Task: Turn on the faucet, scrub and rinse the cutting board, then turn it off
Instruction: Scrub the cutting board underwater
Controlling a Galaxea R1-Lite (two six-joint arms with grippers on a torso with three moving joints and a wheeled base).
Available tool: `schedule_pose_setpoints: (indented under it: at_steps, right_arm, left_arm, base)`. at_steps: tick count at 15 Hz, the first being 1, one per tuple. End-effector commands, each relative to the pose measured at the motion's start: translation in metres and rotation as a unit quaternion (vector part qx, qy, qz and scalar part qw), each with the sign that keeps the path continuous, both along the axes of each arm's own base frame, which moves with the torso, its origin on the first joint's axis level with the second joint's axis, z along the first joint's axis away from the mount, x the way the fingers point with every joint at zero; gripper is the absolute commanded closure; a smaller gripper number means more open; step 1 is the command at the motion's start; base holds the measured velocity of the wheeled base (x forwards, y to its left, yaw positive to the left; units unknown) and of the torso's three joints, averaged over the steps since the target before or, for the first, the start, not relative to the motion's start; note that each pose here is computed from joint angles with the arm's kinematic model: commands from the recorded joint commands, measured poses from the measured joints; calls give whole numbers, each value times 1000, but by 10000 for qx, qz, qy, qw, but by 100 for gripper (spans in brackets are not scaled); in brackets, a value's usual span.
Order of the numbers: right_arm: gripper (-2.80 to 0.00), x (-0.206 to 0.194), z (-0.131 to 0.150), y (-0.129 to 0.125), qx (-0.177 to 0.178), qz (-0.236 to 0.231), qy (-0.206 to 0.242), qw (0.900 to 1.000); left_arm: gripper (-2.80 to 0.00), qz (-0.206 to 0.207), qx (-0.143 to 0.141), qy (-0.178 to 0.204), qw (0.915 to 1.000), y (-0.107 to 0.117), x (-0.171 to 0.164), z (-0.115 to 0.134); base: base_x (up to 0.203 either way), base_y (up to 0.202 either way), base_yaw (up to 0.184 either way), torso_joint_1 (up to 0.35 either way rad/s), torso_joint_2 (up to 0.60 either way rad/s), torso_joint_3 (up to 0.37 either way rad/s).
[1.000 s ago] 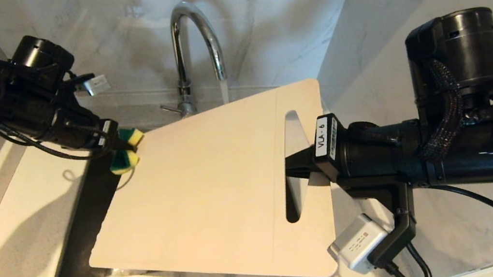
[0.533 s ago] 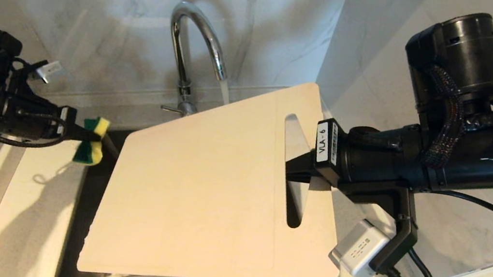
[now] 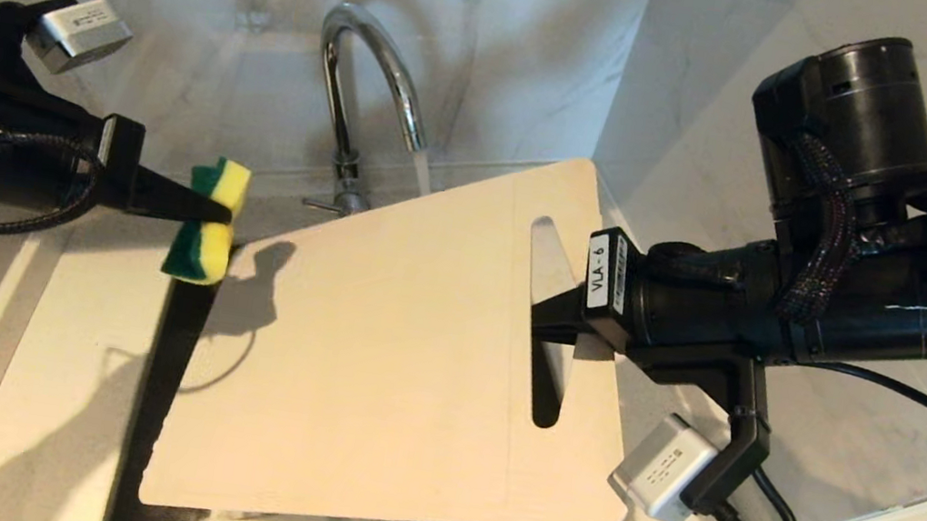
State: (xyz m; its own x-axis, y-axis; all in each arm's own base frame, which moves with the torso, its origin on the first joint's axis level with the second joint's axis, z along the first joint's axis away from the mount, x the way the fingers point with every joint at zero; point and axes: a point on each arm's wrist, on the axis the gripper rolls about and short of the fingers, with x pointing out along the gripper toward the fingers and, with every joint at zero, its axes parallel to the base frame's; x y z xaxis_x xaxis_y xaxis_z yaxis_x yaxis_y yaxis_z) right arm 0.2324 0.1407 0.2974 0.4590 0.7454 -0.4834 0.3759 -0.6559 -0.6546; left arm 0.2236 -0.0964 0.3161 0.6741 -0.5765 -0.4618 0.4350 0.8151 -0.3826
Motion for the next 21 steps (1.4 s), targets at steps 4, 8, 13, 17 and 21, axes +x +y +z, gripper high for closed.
schedule_pose_setpoints:
  at_steps: [4, 8, 13, 17, 21]
  right_arm:
    - [0, -1, 2, 0, 41, -7, -10, 10000]
    - [0, -1, 12, -1, 134, -6, -147, 9998]
    - [0, -2, 18, -1, 223, -35, -205, 9995]
    - [0, -1, 18, 0, 223, -38, -192, 9996]
    - [0, -1, 18, 0, 223, -38, -192, 9996]
  left_arm:
    - [0, -584, 248, 348, 9974, -57, -48, -13]
    - [0, -498, 680, 402, 9956, -61, -47, -49]
    - [0, -195, 798, 315, 9961, -67, -41, -86]
    - [0, 215, 732, 429, 9962, -43, -40, -95]
    - [0, 707, 520, 476, 9950, 1, -30, -94]
  base:
    - [0, 0, 0, 0, 0, 0]
    - [0, 0, 0, 0, 0, 0]
    - [0, 0, 0, 0, 0, 0]
    - [0, 0, 0, 0, 0, 0]
    - [0, 0, 0, 0, 0, 0]
